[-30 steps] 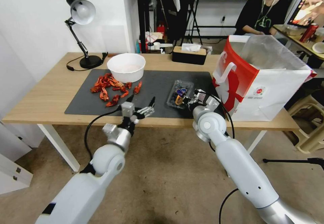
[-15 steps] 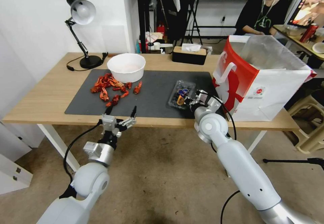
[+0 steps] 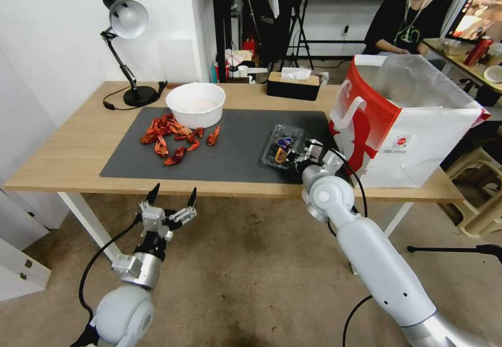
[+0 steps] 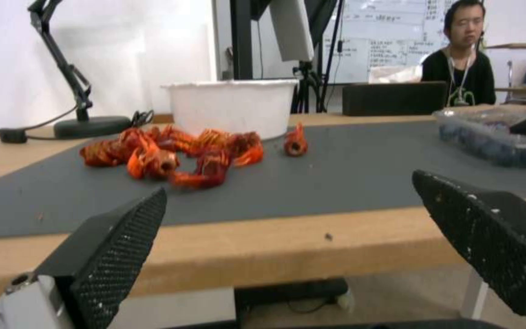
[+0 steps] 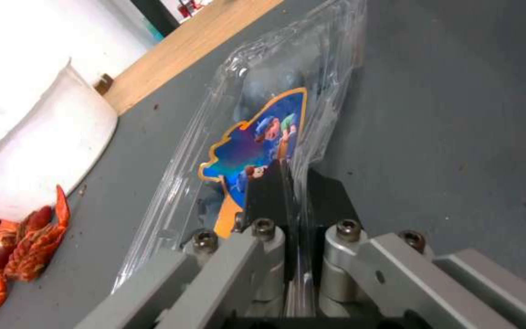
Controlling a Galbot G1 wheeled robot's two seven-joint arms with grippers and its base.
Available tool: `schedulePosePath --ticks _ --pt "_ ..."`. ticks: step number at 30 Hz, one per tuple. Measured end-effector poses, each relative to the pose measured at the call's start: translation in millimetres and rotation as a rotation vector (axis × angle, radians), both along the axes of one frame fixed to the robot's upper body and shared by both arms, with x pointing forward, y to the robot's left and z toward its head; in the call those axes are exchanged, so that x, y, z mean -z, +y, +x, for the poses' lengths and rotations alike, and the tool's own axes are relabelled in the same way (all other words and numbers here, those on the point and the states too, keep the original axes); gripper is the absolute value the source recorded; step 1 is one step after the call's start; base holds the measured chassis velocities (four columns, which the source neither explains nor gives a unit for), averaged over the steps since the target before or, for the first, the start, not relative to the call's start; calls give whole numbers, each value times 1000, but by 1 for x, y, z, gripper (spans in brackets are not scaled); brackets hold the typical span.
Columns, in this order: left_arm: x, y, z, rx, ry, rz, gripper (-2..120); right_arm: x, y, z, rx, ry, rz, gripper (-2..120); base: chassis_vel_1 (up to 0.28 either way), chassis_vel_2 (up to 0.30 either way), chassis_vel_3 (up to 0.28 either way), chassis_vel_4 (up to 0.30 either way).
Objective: Close the takeout container lid, then place the container into the takeout bag.
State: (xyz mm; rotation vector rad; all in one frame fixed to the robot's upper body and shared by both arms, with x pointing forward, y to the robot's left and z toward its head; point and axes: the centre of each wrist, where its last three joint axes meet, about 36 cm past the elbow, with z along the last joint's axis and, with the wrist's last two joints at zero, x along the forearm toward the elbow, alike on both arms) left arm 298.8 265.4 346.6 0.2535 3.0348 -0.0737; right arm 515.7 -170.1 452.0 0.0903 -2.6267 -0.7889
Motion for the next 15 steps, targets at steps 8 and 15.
schedulePosePath --ticks 8,15 --pt "2 5 3 -6 -3 17 100 -24 -2 -3 -5 -49 57 0 0 0 0 0" --pt "2 7 2 -15 -3 30 100 -62 -11 -7 -20 -137 105 0 0 0 0 0"
